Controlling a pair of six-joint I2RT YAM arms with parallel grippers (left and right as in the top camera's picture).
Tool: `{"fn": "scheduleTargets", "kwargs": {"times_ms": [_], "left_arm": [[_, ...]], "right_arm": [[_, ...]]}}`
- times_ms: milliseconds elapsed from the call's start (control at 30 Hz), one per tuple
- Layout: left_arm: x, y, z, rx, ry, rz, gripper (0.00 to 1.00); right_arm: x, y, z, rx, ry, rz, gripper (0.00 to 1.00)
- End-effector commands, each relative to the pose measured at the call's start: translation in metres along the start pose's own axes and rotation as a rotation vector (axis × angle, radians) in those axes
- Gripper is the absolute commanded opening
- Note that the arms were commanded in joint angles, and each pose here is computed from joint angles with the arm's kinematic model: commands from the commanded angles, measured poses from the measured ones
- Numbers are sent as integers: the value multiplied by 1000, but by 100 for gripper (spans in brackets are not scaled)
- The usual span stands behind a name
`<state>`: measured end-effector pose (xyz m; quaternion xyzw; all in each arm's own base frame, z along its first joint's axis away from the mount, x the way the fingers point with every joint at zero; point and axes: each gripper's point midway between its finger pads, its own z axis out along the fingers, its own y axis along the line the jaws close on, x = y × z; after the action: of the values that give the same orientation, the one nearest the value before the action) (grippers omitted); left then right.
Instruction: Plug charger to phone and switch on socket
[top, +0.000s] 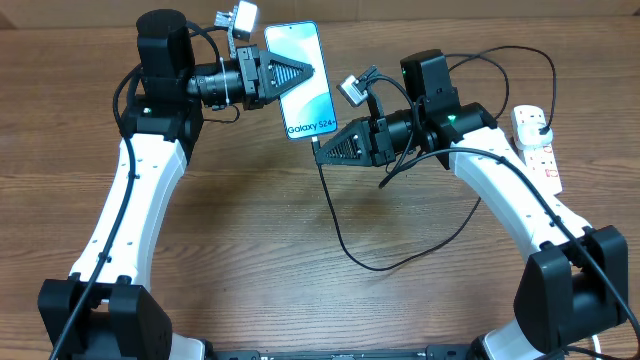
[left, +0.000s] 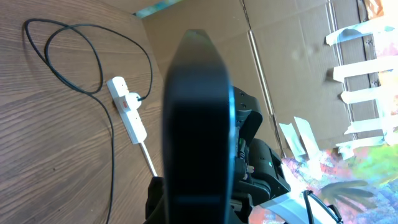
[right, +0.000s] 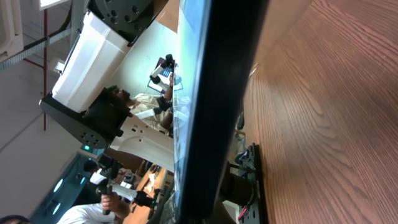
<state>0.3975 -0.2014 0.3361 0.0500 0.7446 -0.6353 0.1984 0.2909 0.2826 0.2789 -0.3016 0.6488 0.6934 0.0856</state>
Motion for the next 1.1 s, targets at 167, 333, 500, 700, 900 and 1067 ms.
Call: {"fn": "scheduleTargets", "kwargs": {"times_ms": [167, 333, 500, 700, 900, 1067], "left_arm": [[15, -20, 7, 64, 76, 86, 4], [14, -19, 7, 64, 73, 109, 4], [12, -18, 7, 54, 60, 120, 4], [13, -18, 7, 54, 63, 97, 4], [13, -18, 7, 51, 65, 1, 4], [13, -18, 7, 52, 66, 2, 4]], "right_arm": [[-11, 7, -4, 18, -13, -30, 4], [-11, 10, -4, -3, -8, -22, 4], [-10, 13, -4, -19, -4, -23, 4], [-11, 12, -4, -14, -6, -23, 4], [-11, 9, -4, 3, -10, -20, 4], [-11, 9, -4, 4, -10, -21, 4]]}}
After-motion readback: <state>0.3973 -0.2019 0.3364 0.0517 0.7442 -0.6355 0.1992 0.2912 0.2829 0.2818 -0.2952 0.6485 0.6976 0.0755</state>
